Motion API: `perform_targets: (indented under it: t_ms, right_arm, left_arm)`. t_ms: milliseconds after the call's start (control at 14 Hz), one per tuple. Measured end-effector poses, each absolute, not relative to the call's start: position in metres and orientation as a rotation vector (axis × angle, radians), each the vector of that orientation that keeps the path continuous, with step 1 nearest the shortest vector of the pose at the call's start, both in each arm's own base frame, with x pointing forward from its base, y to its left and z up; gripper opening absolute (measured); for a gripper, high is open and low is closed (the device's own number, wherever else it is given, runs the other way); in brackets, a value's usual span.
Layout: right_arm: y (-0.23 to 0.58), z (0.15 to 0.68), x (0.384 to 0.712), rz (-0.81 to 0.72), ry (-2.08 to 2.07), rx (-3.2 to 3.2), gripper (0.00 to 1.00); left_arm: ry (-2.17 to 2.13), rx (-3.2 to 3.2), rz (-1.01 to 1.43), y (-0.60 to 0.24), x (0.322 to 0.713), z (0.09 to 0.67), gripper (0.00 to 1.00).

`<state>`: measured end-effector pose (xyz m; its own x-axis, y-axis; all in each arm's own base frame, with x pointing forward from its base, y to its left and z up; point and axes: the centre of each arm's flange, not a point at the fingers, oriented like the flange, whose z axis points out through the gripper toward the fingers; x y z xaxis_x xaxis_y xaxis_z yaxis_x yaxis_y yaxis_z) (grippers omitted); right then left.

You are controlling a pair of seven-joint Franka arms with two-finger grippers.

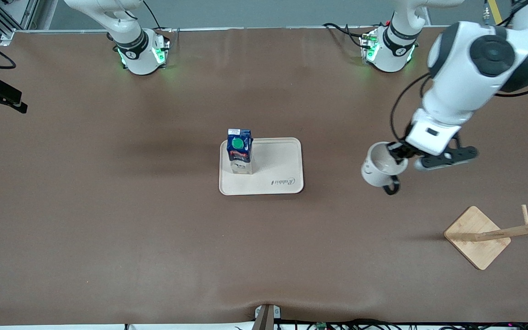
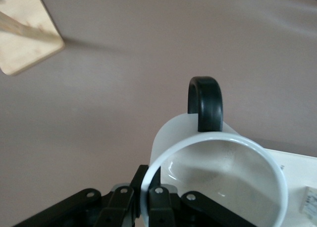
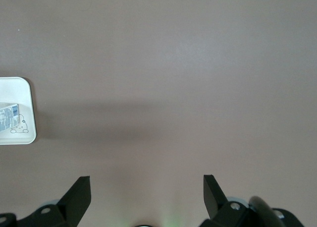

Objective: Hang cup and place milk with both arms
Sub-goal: 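Lift the white mug with the left gripper toward the wooden stand, then hang the mug on the stand peg while the right gripper reaches the milk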

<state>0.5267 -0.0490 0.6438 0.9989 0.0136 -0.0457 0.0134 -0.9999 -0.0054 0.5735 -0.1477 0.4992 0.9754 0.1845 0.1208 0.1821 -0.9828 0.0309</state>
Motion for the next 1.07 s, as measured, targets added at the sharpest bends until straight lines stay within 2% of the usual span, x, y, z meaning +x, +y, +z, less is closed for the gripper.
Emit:
perform_targets:
  t_ms: [571,857,1071]
  right_arm:
    - [-0.04,0.617,0.546,0.119,-0.056,-3.135,1.0]
    - [-0.026,0.552,0.583,0.24,-0.097,-3.132,1.0]
    - [-0.028,0.525,0.593,0.301,-0.092,-3.128,1.0]
  left_arm:
    - [0.264,3.122,0.316,0.024,0.599,0.536,0.06]
    - [0.362,3.09,0.351,0.069,0.614,0.538,0.06]
    - [0.397,3.052,0.373,0.092,0.63,0.525,0.06]
